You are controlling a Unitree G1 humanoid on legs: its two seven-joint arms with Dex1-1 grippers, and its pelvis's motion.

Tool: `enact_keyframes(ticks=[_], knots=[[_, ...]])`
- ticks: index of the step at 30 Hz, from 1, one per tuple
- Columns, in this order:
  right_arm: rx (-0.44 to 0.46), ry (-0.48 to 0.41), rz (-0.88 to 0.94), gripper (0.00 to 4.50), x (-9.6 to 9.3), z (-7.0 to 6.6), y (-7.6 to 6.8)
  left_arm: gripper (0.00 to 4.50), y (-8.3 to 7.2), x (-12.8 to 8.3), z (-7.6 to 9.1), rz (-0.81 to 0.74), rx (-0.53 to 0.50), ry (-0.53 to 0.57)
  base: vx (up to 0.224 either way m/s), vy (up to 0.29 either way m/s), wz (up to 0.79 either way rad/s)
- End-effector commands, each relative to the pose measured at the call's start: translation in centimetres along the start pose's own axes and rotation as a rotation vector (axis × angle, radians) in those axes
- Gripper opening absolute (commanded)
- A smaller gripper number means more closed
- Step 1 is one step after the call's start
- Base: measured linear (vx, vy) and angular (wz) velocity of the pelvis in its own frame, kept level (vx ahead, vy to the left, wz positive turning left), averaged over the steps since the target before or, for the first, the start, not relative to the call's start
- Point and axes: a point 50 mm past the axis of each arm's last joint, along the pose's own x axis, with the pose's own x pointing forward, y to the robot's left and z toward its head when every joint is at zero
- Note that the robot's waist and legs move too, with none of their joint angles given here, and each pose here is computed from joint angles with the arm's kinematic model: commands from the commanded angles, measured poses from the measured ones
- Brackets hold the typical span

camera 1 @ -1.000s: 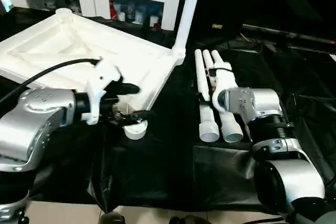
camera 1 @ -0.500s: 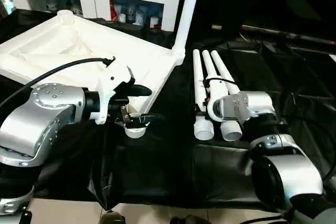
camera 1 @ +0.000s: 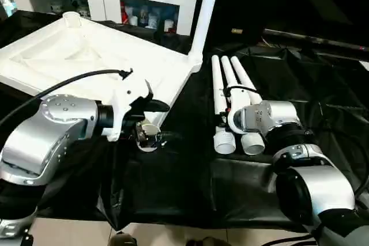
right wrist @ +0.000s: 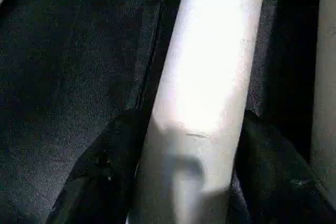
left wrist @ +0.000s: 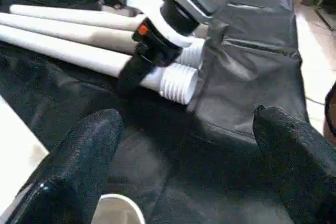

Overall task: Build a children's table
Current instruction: Pick table leg

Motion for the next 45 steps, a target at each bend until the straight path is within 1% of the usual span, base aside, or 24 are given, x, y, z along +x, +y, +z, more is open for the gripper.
enact_keyframes(ticks=[1, 4, 8, 12, 14, 15, 16, 18, 19, 20, 21, 22, 23, 26, 27, 29, 30, 34, 35, 38, 39, 43, 44, 45], knots=[[0.035, 0.034, -0.009, 2.36, 0.4, -0.9, -0.3, 4.50, -0.4, 0.4, 0.4, -0.026, 0.029, -0.003, 0.000, 0.000, 0.00], [0.045, 0.021, 0.000, 2.11, 0.4, -0.9, 0.0, 4.50, 0.1, 0.4, 0.4, 0.017, 0.041, -0.020, 0.000, 0.000, 0.00], [0.096, -0.047, 0.002, 1.96, 0.4, -0.6, -0.2, 4.50, 1.0, 0.7, 0.7, 0.124, 0.009, -0.074, 0.000, 0.000, 0.00], [0.111, -0.084, -0.005, 1.90, 0.4, -0.4, -0.4, 4.50, 1.4, 1.0, 1.2, 0.149, -0.014, -0.119, 0.000, 0.000, 0.00], [0.148, -0.157, -0.010, 1.89, -0.1, 0.3, -0.8, 4.50, 2.2, 1.8, 1.9, 0.194, -0.052, -0.169, 0.000, 0.000, 0.00], [0.155, -0.281, 0.005, 1.89, -1.0, 1.6, -1.3, 4.50, 3.3, 2.7, 2.6, 0.283, -0.079, -0.183, 0.000, 0.000, 0.00], [0.155, -0.281, 0.005, 1.89, -1.0, 1.6, -1.3, 4.50, 3.3, 2.7, 2.6, 0.283, -0.079, -0.183, 0.000, 0.000, 0.00], [0.137, -0.350, 0.014, 1.88, -1.6, 2.2, -1.4, 4.50, 3.9, 2.9, 2.8, 0.331, -0.083, -0.164, 0.000, 0.000, 0.00], [0.072, -0.529, 0.059, 1.88, -3.2, 3.7, -1.8, 4.50, 4.8, 3.8, 4.0, 0.348, -0.139, -0.165, 0.000, 0.000, 0.00], [0.017, -0.633, 0.073, 1.88, -4.3, 4.2, -2.1, 4.50, 5.0, 4.3, 4.8, 0.330, -0.157, -0.198, 0.000, 0.000, 0.00], [0.017, -0.633, 0.073, 1.88, -4.3, 4.2, -2.1, 4.50, 5.0, 4.3, 4.8, 0.330, -0.157, -0.198, 0.000, 0.000, 0.00], [-0.021, -0.703, 0.080, 1.88, -5.1, 4.4, -2.1, 4.50, 5.1, 4.6, 5.2, 0.313, -0.175, -0.224, 0.000, 0.000, 0.00], [-0.021, -0.703, 0.080, 1.88, -5.1, 4.4, -2.1, 4.50, 5.1, 4.6, 5.2, 0.313, -0.175, -0.224, 0.000, 0.000, 0.00], [0.058, -0.866, 0.173, 1.88, -7.7, 3.6, -1.8, 4.50, 4.8, 6.4, 4.6, 0.233, -0.317, -0.305, 0.000, 0.000, 0.00], [0.058, -0.866, 0.173, 1.88, -7.7, 3.6, -1.8, 4.50, 4.8, 6.4, 4.6, 0.233, -0.317, -0.305, 0.054, 0.002, 0.01], [0.073, -0.955, 0.249, 1.88, -9.2, 2.9, -0.9, 4.50, 4.3, 7.4, 4.1, 0.164, -0.411, -0.381, 0.000, 0.000, 0.00], [0.073, -0.955, 0.249, 1.88, -9.2, 2.9, -0.9, 4.50, 4.3, 7.4, 4.1, 0.164, -0.411, -0.381, 0.000, 0.000, 0.00], [-0.036, -1.009, 0.389, 1.87, -10.4, 1.8, 1.2, 4.50, 3.9, 8.2, 5.5, 0.065, -0.514, -0.519, 0.000, 0.000, 0.00], [-0.112, -1.010, 0.446, 1.87, -10.6, 1.3, 2.1, 4.50, 4.0, 8.6, 6.2, 0.025, -0.566, -0.559, 0.000, 0.000, 0.00], [-0.165, -1.004, 0.488, 1.87, -10.5, 0.9, 2.8, 4.50, 4.2, 8.8, 6.7, -0.003, -0.610, -0.584, 0.000, 0.000, 0.00], [-0.213, -1.002, 0.509, 1.87, -10.4, 0.6, 3.3, 4.50, 4.4, 9.0, 6.9, -0.016, -0.640, -0.592, 0.000, 0.000, 0.00], [-0.349, -0.951, 0.531, 1.87, -9.7, -0.1, 4.5, 4.50, 4.6, 10.1, 7.3, -0.020, -0.674, -0.602, 0.000, 0.000, 0.00], [-0.355, -0.946, 0.526, 1.87, -9.6, -0.2, 4.5, 4.50, 4.6, 10.1, 7.4, -0.020, -0.675, -0.604, 0.000, 0.000, 0.00], [-0.444, -0.896, 0.464, 1.87, -8.8, -0.4, 4.9, 4.50, 4.6, 10.2, 8.1, -0.020, -0.685, -0.632, 0.000, 0.000, 0.00]])
